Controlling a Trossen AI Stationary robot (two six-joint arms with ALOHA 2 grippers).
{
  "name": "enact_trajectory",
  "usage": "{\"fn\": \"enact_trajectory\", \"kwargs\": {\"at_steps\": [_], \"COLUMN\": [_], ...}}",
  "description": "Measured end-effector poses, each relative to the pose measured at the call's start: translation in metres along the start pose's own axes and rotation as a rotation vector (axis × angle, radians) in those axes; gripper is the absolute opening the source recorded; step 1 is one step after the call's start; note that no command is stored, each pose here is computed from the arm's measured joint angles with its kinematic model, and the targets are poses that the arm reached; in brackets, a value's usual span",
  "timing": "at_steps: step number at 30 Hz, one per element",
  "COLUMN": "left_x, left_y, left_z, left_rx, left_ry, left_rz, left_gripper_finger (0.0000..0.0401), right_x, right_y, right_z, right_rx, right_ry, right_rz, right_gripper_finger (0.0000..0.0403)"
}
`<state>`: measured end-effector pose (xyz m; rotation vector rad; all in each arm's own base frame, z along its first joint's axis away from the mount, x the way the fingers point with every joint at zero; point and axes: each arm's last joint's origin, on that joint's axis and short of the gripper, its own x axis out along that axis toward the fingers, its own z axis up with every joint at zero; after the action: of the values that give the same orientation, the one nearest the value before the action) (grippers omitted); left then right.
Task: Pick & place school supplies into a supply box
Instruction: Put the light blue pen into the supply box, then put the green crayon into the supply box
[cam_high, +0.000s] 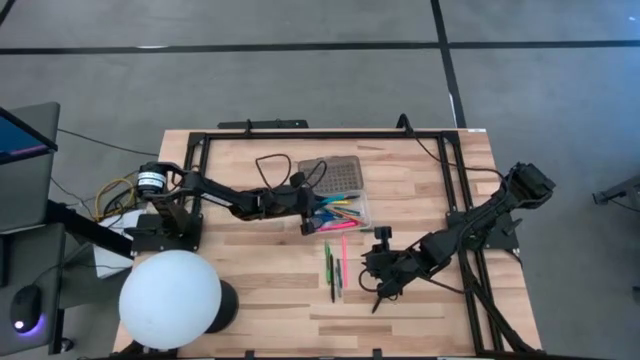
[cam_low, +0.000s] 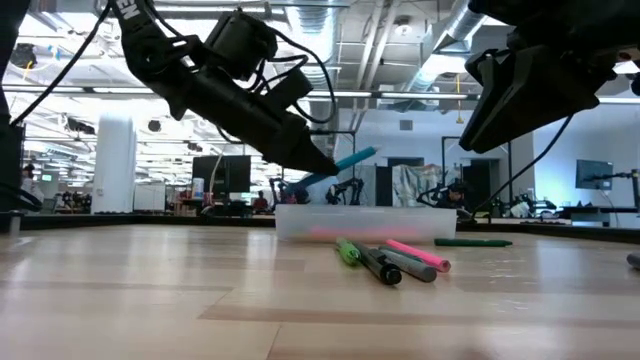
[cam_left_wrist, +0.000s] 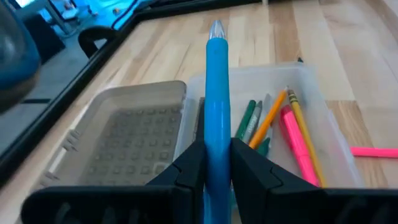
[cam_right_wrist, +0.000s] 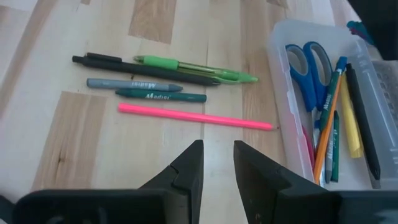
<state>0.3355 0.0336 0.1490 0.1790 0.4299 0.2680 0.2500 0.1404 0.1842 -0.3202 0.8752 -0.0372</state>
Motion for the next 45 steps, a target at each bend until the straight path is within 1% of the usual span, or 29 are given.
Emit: {"fn": "enact_trajectory", "kwargs": {"at_steps": [6, 9, 13, 18, 21, 23, 25, 27, 30, 35, 37, 41, 43, 45], "left_x": [0.001, 0.002, 0.001, 0.002, 0.002, 0.002, 0.000, -0.004, -0.010, -0.023, -0.030, -0.044, -0.053, -0.061], "left_y": [0.005, 0.005, 0.004, 0.005, 0.005, 0.005, 0.007, 0.010, 0.017, 0.030, 0.034, 0.037, 0.035, 0.030], "left_z": [-0.004, -0.004, -0.004, -0.004, -0.003, -0.002, 0.000, 0.004, 0.008, 0.011, 0.012, 0.016, 0.019, 0.024], "left_rx": [0.010, 0.032, 0.040, 0.042, 0.041, 0.062, 0.101, 0.159, 0.235, 0.256, 0.256, 0.235, 0.220, 0.203], "left_ry": [0.025, 0.016, 0.013, 0.014, 0.010, 0.001, -0.004, 0.000, 0.041, 0.120, 0.162, 0.206, 0.212, 0.194], "left_rz": [-0.025, -0.081, -0.105, -0.085, -0.084, -0.082, -0.056, 0.001, 0.088, 0.107, 0.101, 0.083, 0.032, -0.057], "left_gripper_finger": [0.0055, 0.0060, 0.0085, 0.0125, 0.0142, 0.0149, 0.0152, 0.0152, 0.0152, 0.0153, 0.0153, 0.0153, 0.0153, 0.0153], "right_x": [0.000, 0.000, 0.000, 0.000, 0.000, 0.000, 0.000, -0.001, -0.001, -0.001, -0.002, -0.002, 0.001, 0.005], "right_y": [0.000, 0.000, 0.000, 0.000, 0.000, 0.000, 0.000, 0.002, 0.002, 0.000, -0.001, -0.006, -0.007, -0.009], "right_z": [0.000, 0.000, 0.000, 0.000, 0.000, 0.000, 0.000, -0.001, -0.003, -0.008, -0.012, -0.023, -0.032, -0.040], "right_rx": [0.000, 0.000, 0.000, 0.000, 0.001, 0.002, 0.002, 0.008, 0.025, 0.073, 0.101, 0.152, 0.159, 0.155], "right_ry": [0.001, 0.001, 0.001, 0.001, 0.001, 0.001, 0.001, 0.003, 0.025, 0.072, 0.099, 0.155, 0.170, 0.185], "right_rz": [0.000, 0.000, 0.000, 0.000, 0.001, 0.001, 0.001, 0.005, 0.002, -0.018, -0.043, -0.144, -0.175, -0.206], "right_gripper_finger": [0.0082, 0.0082, 0.0082, 0.0082, 0.0082, 0.0082, 0.0082, 0.0082, 0.0082, 0.0082, 0.0082, 0.0082, 0.0082, 0.0082]}}
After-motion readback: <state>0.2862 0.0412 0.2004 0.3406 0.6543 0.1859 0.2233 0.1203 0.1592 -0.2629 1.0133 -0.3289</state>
